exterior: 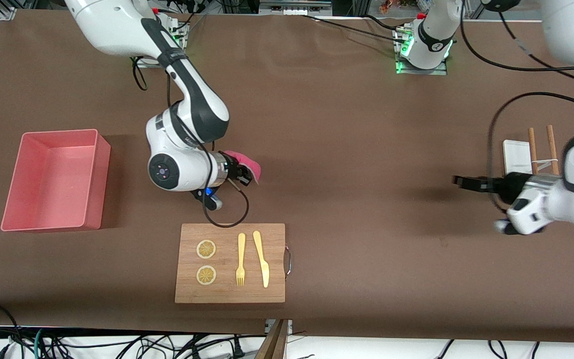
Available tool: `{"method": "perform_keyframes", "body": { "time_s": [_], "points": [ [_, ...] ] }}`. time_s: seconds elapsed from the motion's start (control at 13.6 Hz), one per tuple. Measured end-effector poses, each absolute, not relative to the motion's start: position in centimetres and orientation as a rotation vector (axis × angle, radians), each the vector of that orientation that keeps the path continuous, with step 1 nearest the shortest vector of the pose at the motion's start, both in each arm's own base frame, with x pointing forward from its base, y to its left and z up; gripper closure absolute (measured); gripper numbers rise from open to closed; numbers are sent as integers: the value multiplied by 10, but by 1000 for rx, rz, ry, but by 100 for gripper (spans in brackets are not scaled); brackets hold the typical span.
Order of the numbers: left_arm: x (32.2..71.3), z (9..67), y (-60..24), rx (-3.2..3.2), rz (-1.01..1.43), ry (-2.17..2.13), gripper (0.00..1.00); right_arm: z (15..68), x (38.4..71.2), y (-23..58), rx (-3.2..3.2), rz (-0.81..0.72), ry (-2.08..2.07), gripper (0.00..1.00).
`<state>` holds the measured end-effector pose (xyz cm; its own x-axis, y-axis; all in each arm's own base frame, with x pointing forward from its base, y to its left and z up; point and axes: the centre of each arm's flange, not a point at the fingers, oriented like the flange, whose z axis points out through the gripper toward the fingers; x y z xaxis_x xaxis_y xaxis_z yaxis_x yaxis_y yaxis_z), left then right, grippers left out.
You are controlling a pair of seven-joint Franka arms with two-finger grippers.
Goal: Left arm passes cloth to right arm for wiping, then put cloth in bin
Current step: 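Lower the cloth with the right gripper while the left gripper withdraws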
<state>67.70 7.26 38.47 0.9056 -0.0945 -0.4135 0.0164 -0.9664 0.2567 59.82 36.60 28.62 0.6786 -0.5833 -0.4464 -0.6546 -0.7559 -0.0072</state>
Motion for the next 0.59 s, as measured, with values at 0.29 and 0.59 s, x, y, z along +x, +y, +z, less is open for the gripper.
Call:
{"method": "perform_keyframes", "body": {
  "time_s": [0.29,0.59],
  "points": [
    [677,374,134,3019,-617,-283,11,259,570,416,-2744,640,1025,98],
    [666,336,141,3039,-759,-311,55,219,574,399,-2814,643,1011,98]
  ]
}}
